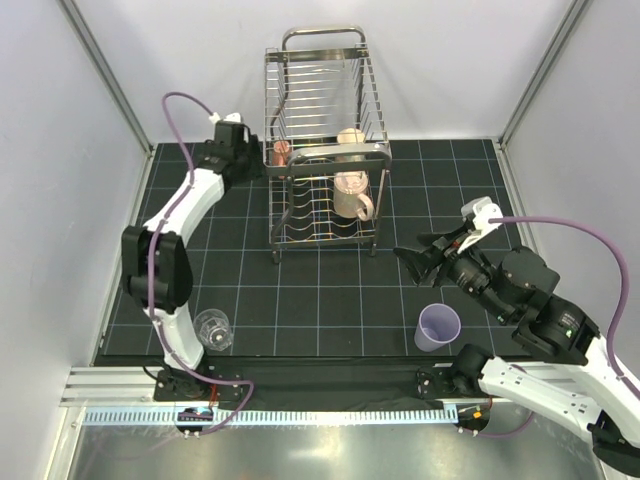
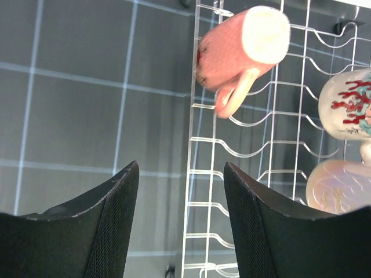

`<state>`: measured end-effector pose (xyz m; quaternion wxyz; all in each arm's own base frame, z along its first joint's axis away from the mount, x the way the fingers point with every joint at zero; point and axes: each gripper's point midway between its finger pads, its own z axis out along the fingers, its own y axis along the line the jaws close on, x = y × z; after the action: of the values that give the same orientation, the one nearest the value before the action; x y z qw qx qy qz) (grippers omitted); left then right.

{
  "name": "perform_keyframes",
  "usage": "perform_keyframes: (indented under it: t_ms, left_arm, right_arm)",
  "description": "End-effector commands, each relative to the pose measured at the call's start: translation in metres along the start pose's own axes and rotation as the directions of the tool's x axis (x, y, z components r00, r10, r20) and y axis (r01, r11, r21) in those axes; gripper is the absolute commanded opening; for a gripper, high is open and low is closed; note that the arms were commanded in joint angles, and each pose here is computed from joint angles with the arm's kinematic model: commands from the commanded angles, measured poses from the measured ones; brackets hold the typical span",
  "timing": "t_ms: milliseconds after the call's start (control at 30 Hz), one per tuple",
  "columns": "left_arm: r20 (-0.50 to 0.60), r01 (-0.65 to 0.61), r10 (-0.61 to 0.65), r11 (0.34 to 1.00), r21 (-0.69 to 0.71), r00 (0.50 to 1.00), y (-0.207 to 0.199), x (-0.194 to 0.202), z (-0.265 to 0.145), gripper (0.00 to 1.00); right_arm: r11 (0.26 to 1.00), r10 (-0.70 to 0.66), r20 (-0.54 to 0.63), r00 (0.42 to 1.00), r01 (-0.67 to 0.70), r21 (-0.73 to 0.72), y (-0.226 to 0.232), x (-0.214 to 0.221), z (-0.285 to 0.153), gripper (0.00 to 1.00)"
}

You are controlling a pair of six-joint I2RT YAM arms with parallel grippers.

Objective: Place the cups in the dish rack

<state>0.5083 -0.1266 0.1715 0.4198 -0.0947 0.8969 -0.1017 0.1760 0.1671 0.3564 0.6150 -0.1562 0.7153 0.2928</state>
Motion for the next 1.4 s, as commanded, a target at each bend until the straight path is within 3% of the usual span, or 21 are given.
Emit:
perform_keyframes:
  t_ms: [0, 267, 467, 600, 800, 1067, 1367]
  left_arm:
    - [-0.002, 0.071, -0.071, 0.997, 0.029, 0.997, 0.002, 0.002, -0.022, 0.59]
    - [-0.042, 0.168, -0.171, 0.984, -0.060, 0.984, 0.033, 0.043, -0.054, 0.59]
    - [-0.002, 0.258, -0.259, 0.962, -0.091, 0.966, 0.046, 0.055, -0.106, 0.62]
    - [0.043, 0.301, -0.298, 0.949, -0.095, 0.954, 0.055, 0.059, -0.145, 0.64]
    - [0.003, 0.352, -0.352, 0.936, 0.005, 0.936, 0.043, 0.075, -0.194, 0.66]
    - [-0.066, 0.413, -0.409, 0.884, 0.218, 0.910, 0.010, 0.083, -0.245, 0.64]
    - [-0.099, 0.422, -0.412, 0.858, 0.294, 0.906, -0.003, 0.087, -0.262, 0.63]
  right_arm:
    - [1.000, 0.012, -0.002, 1.000, -0.012, 0.018, -0.001, -0.004, 0.000, 0.61]
    - [0.987, 0.086, -0.077, 0.993, -0.075, 0.141, -0.017, 0.009, -0.001, 0.61]
    - [0.928, 0.175, -0.236, 0.956, -0.081, 0.363, -0.041, 0.035, 0.000, 0.61]
    - [0.907, 0.213, -0.399, 0.892, -0.028, 0.420, -0.044, 0.072, -0.007, 0.61]
    - [0.879, 0.324, -0.540, 0.777, -0.037, 0.475, -0.045, 0.139, -0.024, 0.60]
    - [0.808, 0.499, -0.586, 0.639, -0.099, 0.580, -0.046, 0.214, -0.049, 0.54]
    - [0.787, 0.517, -0.605, 0.605, -0.057, 0.615, -0.055, 0.238, -0.062, 0.53]
